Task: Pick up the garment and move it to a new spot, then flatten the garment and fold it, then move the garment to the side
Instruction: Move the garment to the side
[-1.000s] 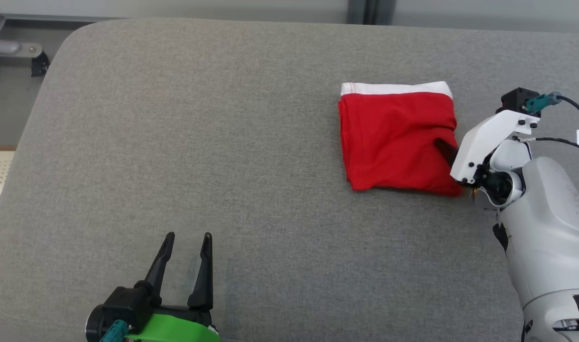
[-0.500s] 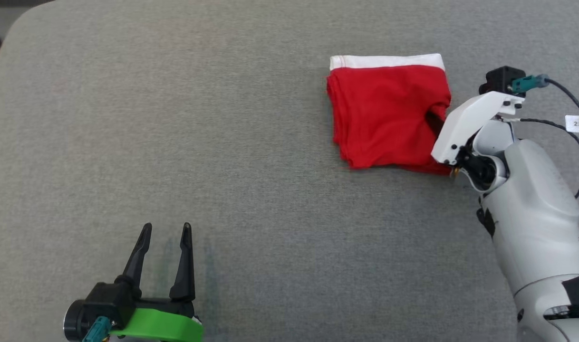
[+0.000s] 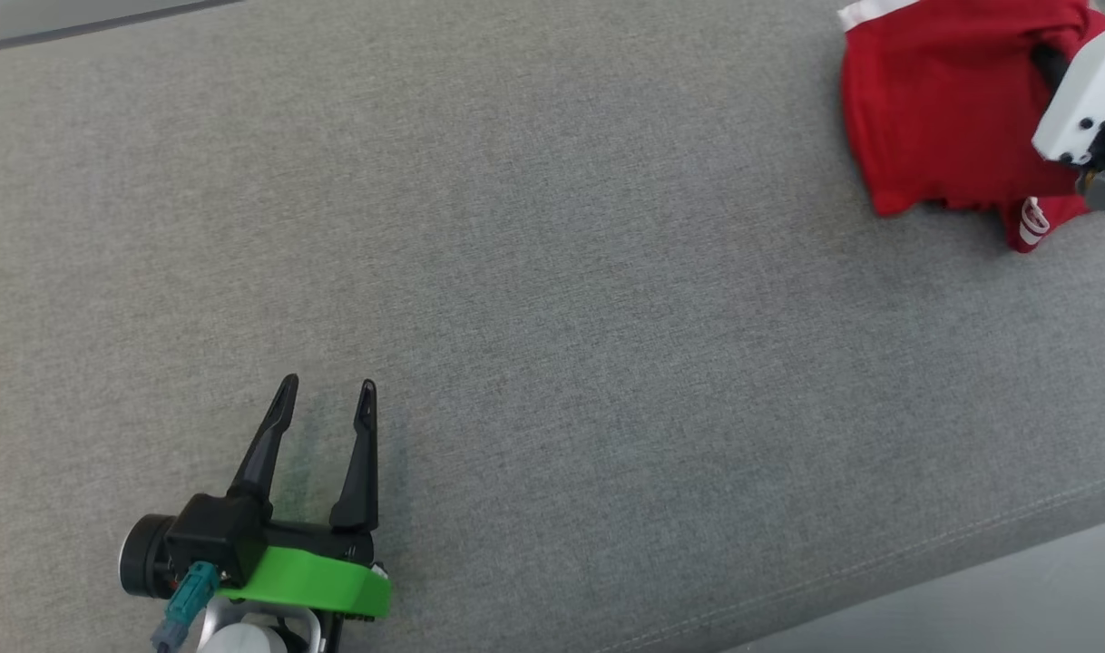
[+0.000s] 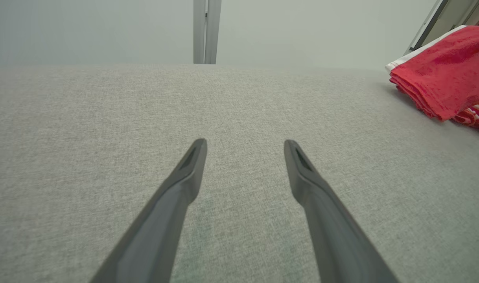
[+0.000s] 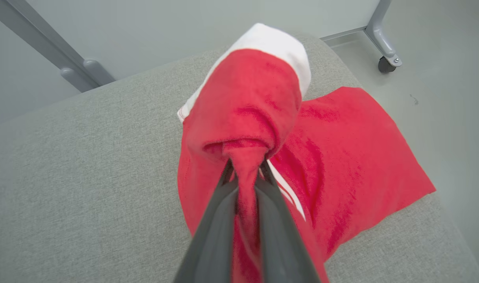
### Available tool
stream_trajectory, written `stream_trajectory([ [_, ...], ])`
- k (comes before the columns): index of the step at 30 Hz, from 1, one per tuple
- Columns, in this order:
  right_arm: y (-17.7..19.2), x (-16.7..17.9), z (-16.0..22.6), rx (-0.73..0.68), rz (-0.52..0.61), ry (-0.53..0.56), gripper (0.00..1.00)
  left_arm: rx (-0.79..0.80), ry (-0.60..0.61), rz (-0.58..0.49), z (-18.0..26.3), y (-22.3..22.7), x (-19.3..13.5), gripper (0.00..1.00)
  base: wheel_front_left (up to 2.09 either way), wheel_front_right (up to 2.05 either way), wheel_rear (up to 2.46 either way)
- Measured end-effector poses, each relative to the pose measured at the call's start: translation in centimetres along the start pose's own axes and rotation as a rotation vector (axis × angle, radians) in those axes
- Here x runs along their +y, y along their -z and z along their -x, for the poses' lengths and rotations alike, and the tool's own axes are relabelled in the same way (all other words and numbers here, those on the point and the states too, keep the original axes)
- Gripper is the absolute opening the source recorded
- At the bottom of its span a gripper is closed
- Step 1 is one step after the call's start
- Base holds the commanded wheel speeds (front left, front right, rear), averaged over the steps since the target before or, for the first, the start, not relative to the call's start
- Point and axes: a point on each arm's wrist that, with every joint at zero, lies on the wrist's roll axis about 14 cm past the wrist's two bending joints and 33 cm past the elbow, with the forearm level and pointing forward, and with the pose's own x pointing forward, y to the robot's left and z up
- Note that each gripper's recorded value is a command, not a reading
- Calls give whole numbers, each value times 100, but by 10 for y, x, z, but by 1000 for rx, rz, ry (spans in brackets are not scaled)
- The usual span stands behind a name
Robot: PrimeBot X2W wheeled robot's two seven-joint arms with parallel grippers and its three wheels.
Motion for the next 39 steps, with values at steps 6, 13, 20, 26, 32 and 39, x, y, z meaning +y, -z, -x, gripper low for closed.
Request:
stream_trajectory([
  [6,-3,-37,3,60,45,96,0,53,4,8,-5,21,4,100,0,0,0],
  [13,-1,-66,-2,121,126,207,0,86,-12,3,-3,32,16,100,0,0,0],
  [20,-5,-84,-13,66,319,318,100,85,-54,-11,0,32,33,100,0,0,0],
  [26,-29,-60,-14,-157,373,272,100,66,-91,-9,6,23,40,100,0,0,0],
  [32,-39,-18,13,-404,369,143,100,11,-132,-1,23,1,42,100,0,0,0],
  [39,-4,34,62,-578,348,-24,100,-44,-228,-3,57,-22,56,100,0,0,0],
])
